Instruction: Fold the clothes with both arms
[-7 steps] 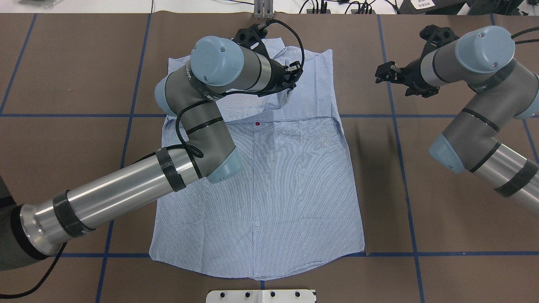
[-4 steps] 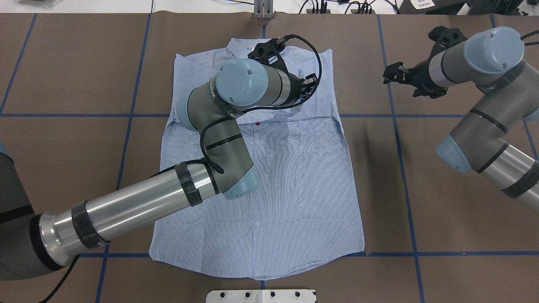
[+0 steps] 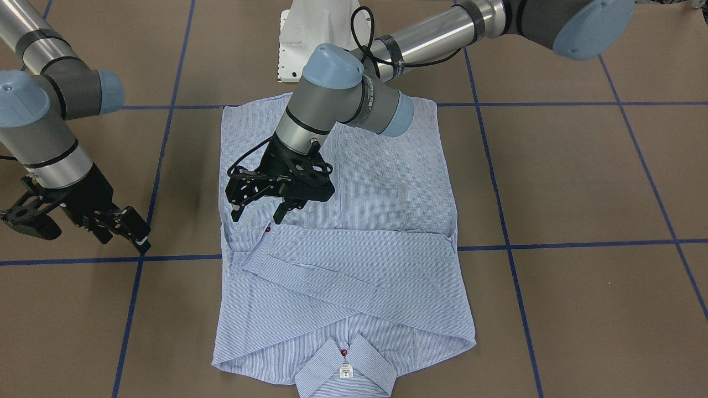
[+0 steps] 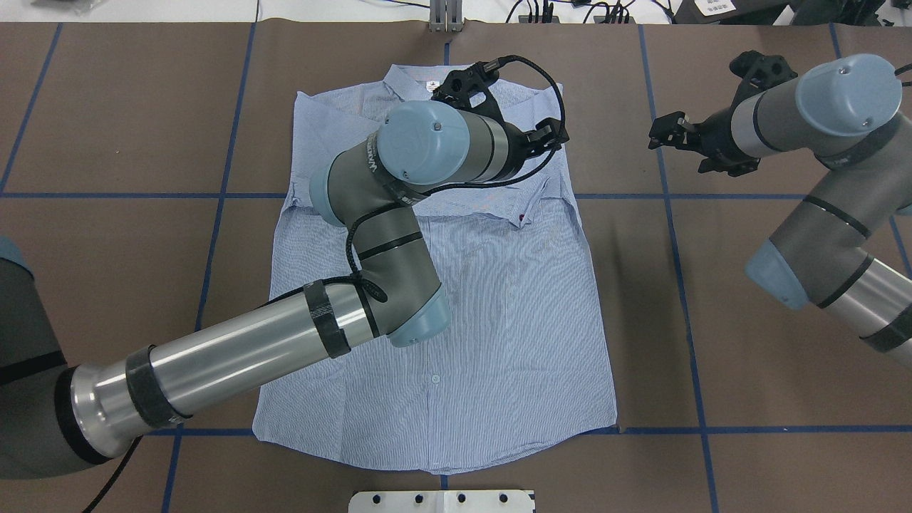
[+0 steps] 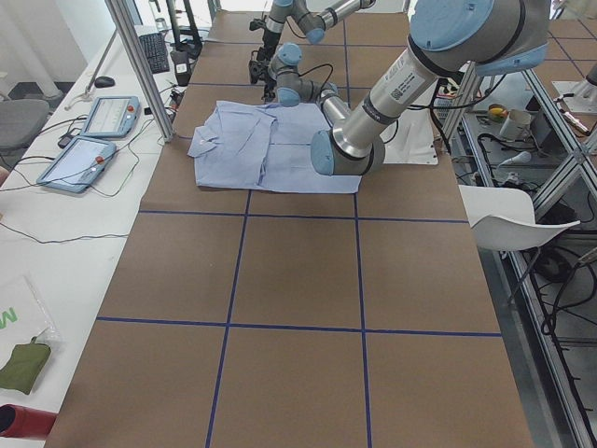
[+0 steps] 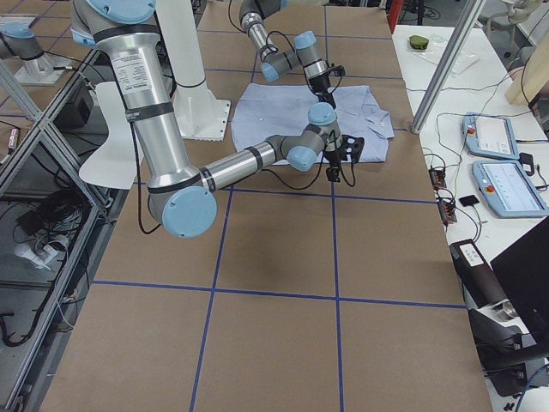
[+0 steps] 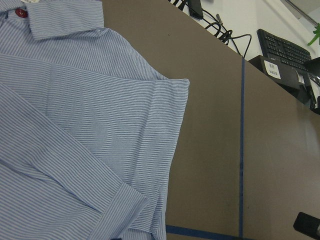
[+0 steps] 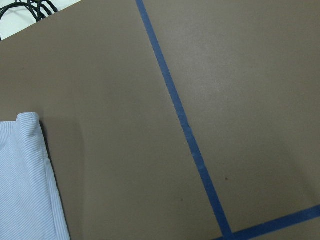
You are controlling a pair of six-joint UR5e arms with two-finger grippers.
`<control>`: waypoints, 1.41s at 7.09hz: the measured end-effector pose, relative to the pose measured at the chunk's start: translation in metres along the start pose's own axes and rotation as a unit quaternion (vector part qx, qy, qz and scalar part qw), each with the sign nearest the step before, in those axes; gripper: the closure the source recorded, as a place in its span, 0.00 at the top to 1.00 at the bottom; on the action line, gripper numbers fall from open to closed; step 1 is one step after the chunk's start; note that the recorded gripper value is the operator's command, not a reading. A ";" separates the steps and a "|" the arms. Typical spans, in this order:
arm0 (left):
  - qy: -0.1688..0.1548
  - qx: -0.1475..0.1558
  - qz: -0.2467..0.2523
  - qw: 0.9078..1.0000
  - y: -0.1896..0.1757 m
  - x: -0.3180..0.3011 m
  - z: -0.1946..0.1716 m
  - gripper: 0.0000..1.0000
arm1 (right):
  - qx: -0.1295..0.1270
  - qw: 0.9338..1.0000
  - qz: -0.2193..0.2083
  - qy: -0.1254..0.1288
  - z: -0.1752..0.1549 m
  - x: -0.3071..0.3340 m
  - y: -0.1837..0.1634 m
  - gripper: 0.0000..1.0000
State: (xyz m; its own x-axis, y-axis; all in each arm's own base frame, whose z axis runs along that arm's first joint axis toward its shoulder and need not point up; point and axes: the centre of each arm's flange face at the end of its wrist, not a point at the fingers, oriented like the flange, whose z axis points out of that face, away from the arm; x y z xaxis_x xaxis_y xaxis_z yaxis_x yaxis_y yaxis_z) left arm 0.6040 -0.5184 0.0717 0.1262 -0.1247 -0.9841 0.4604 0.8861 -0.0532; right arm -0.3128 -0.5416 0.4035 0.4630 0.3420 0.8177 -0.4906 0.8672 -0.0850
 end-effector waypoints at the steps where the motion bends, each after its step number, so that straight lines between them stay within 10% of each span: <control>1: -0.001 -0.004 0.001 1.000 0.002 -0.017 -0.024 0.99 | -0.011 0.999 0.035 -0.008 -0.001 -0.010 0.030 1.00; 5: -0.024 -0.019 0.008 0.999 -0.002 -0.102 -0.099 0.89 | -0.029 0.993 0.112 0.006 -0.020 0.020 0.230 0.98; 10: -0.055 -0.025 0.005 0.998 0.003 -0.151 -0.098 0.89 | 0.005 0.994 0.083 0.072 -0.043 0.033 0.407 0.88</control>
State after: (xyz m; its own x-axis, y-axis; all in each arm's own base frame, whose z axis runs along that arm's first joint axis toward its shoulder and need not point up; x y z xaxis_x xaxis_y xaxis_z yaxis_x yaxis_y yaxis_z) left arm 0.5005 -0.4535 0.2035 0.2280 -0.1626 -0.9600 0.4156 0.9079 -0.0551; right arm -0.4657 -0.1614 0.3719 0.4758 0.5293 0.7024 -0.5767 0.7908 -0.2053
